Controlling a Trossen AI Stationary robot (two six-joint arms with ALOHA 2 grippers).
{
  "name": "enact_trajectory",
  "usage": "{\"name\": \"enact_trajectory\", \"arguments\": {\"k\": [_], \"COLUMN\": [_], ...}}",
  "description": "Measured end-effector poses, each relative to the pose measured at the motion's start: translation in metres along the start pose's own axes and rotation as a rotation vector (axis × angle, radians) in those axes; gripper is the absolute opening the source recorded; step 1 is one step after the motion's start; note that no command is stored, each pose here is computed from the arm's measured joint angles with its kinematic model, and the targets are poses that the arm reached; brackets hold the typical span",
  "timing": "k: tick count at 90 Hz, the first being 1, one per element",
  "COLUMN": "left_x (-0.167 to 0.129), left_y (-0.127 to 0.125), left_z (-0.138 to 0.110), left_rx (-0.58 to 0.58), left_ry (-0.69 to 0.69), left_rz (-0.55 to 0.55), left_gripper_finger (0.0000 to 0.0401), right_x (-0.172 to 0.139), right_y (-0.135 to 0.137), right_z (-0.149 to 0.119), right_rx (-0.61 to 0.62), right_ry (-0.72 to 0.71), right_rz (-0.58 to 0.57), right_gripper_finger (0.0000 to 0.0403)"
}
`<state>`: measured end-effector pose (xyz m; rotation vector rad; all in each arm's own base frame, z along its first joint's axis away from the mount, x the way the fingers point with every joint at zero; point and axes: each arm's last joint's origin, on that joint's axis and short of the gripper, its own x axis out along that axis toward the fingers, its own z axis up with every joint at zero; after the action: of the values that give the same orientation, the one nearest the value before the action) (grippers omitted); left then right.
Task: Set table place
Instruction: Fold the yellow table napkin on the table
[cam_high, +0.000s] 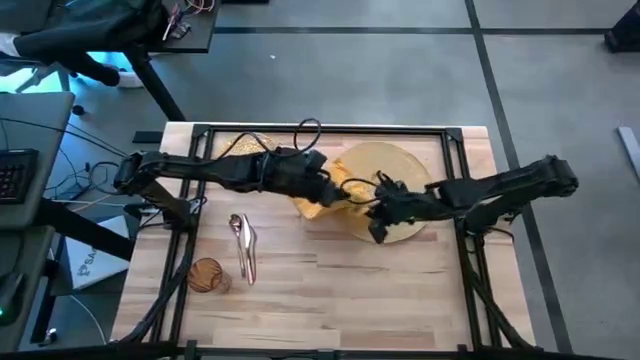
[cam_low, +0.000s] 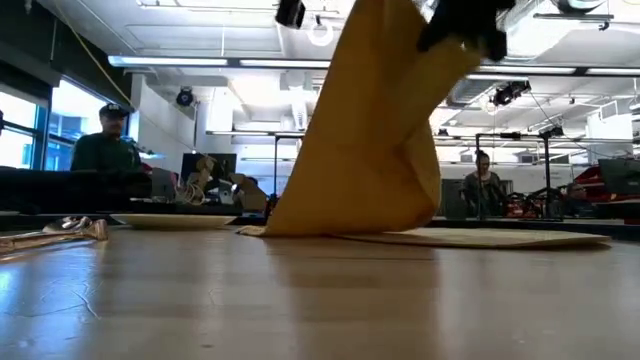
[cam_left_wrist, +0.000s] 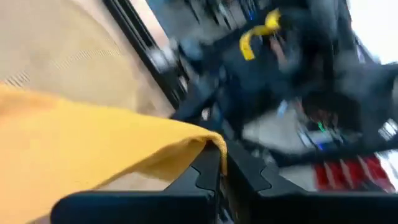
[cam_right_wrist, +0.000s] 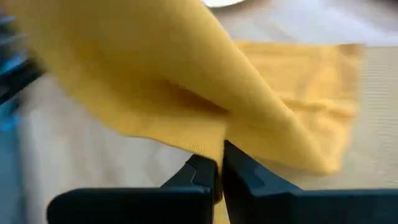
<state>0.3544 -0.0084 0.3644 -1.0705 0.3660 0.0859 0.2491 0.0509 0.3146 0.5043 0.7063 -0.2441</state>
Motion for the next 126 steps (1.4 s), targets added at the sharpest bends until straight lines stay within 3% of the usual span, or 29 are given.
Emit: {"name": "enact_trajectory", "arguments": {"k": [15, 22, 38, 64, 71, 84, 95, 102, 115, 126], "left_x": [-0.018, -0.027, -0.041, -0.073, -0.088, -0.112, -0.111, -0.100, -0.064, -0.036], "left_y": [-0.012, -0.014, 0.003, 0.042, 0.038, 0.012, -0.005, -0.005, 0.013, 0.035], "left_z": [0.001, 0.002, 0.030, 0.113, 0.133, 0.148, 0.139, 0.121, 0.062, 0.003], "left_rx": [-0.056, -0.055, 0.000, 0.179, 0.228, 0.342, 0.377, 0.373, 0.342, 0.266], "left_ry": [0.089, 0.092, -0.042, -0.364, -0.416, -0.461, -0.404, -0.290, -0.020, 0.164], "left_rz": [-0.102, -0.108, 0.013, 0.109, 0.088, -0.001, -0.054, -0.015, 0.190, 0.280], "left_gripper_finger": [0.0000, 0.0000, 0.0000, 0.0000, 0.0000, 0.0000, 0.0000, 0.0000, 0.0000, 0.0000], "right_x": [-0.036, -0.048, -0.060, -0.058, -0.076, -0.110, -0.120, -0.110, -0.056, -0.007], "right_y": [0.015, 0.018, -0.003, -0.062, -0.063, -0.051, -0.038, -0.033, -0.021, -0.004], "right_z": [0.028, 0.042, 0.082, 0.152, 0.166, 0.179, 0.173, 0.160, 0.119, 0.075], "right_rx": [-0.100, -0.146, -0.219, -0.287, -0.301, -0.337, -0.357, -0.342, -0.320, -0.296], "right_ry": [0.065, 0.072, 0.004, -0.152, -0.212, -0.299, -0.268, -0.169, 0.064, 0.135], "right_rz": [0.192, 0.194, -0.125, -0.649, -0.686, -0.639, -0.536, -0.454, -0.363, -0.205], "right_gripper_finger": [0.0000, 0.0000, 0.0000, 0.0000, 0.0000, 0.0000, 0.0000, 0.0000, 0.0000, 0.0000]}}
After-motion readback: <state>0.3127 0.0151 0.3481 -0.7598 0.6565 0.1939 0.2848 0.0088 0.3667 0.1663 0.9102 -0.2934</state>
